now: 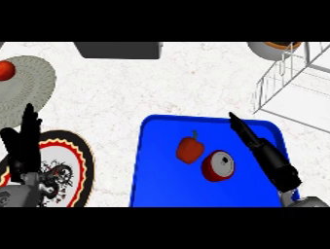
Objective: Pick the can from the tray and place it in the tiered shelf
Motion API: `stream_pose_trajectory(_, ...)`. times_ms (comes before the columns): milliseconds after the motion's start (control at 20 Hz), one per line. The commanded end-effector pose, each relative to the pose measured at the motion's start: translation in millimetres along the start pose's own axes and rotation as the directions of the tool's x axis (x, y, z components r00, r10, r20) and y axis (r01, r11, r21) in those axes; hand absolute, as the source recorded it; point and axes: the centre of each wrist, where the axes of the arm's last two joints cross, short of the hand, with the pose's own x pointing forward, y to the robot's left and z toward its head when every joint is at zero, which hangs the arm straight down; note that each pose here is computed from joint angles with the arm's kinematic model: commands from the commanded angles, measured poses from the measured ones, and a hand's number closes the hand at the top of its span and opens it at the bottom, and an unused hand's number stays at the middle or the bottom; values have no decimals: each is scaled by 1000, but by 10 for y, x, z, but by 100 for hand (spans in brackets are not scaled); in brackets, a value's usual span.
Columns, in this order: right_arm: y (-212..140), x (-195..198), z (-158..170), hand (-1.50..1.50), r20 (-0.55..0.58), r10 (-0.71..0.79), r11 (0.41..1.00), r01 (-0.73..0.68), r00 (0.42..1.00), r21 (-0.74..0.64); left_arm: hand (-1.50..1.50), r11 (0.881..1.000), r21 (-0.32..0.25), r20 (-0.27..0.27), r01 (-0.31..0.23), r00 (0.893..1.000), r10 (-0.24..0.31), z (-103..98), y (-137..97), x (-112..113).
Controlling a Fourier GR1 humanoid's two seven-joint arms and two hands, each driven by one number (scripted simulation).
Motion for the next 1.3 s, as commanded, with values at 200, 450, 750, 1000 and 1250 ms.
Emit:
stream_pose_trajectory(200, 679, 723, -480, 150, 257, 26, 988, 15, 966, -156, 0, 972, -226, 24, 59, 998, -55, 22, 335, 87)
stream_pose_trajectory(450, 137, 439, -286, 150, 0, 379, 710, -291, 925, -641, 0, 969, -244, -62, 38, 997, -55, 113, 345, -104)
stream_pose_trajectory(750, 1508, 775, -143, -150, 38, 305, 797, -233, 952, -557, 0, 949, -313, -31, 30, 999, -42, 72, 440, -1)
stream_pose_trajectory(1000, 1357, 680, 70, -150, -246, 517, 626, -558, 820, -544, 0, 956, -293, -59, 31, 997, -51, 143, 562, -35)
stream_pose_trajectory(1250, 1282, 1012, 107, -150, -475, 592, 521, -759, 651, -391, 0, 955, -296, -49, 24, 998, -41, 160, 467, 23)
